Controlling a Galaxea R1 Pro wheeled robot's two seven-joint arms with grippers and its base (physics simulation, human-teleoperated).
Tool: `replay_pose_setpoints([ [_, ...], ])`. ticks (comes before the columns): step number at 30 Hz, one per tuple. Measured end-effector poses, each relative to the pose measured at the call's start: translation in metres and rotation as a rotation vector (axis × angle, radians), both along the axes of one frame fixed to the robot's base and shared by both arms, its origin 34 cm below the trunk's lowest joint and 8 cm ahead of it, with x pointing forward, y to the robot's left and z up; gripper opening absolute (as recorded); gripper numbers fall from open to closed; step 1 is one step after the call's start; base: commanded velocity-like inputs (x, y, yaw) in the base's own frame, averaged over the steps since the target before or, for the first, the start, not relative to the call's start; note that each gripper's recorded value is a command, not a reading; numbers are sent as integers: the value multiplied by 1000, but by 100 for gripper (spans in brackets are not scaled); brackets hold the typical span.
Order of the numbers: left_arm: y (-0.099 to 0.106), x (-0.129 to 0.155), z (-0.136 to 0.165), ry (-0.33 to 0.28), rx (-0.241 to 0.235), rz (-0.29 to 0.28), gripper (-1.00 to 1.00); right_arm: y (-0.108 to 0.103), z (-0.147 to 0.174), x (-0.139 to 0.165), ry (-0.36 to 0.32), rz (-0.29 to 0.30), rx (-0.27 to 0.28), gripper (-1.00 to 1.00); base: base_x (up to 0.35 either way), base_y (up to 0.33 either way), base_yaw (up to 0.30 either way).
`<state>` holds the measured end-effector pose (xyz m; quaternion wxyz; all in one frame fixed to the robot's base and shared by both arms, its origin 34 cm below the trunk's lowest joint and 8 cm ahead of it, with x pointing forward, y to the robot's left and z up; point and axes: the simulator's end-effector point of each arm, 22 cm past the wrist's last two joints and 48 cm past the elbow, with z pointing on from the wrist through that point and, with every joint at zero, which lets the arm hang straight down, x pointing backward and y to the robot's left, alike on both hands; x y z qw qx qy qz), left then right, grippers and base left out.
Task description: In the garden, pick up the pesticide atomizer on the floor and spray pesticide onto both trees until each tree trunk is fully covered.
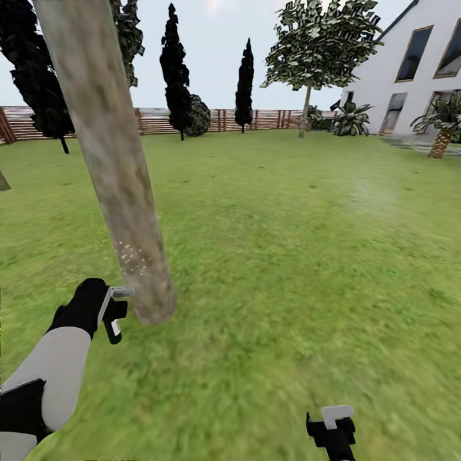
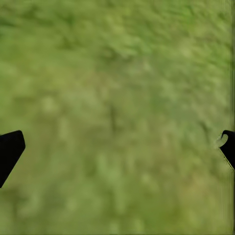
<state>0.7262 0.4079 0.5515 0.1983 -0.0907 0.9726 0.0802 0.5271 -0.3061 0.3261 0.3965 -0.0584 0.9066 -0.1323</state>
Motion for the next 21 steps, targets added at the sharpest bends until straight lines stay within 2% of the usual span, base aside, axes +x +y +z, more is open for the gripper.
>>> replay_pose_setpoints([
  [3, -24, 3, -4, 0, -28, -24, -100, 0, 0, 0, 1, 0, 0, 100, 2, -275, 259],
  [7, -42, 5, -6, 1, -39, -43, -100, 0, 0, 0, 1, 1, 0, 100, 39, -276, 276],
  [10, -32, 5, -3, -4, -26, -33, -100, 0, 0, 0, 1, 1, 0, 100, 101, -276, 277],
  [13, -3, 2, 2, -8, 4, -6, -100, 0, 0, 0, 1, 1, 0, 100, 105, -276, 251],
  [21, -18, 5, 1, -10, -13, -21, -100, 0, 0, 0, 0, 0, 0, 100, 106, -276, 26],
])
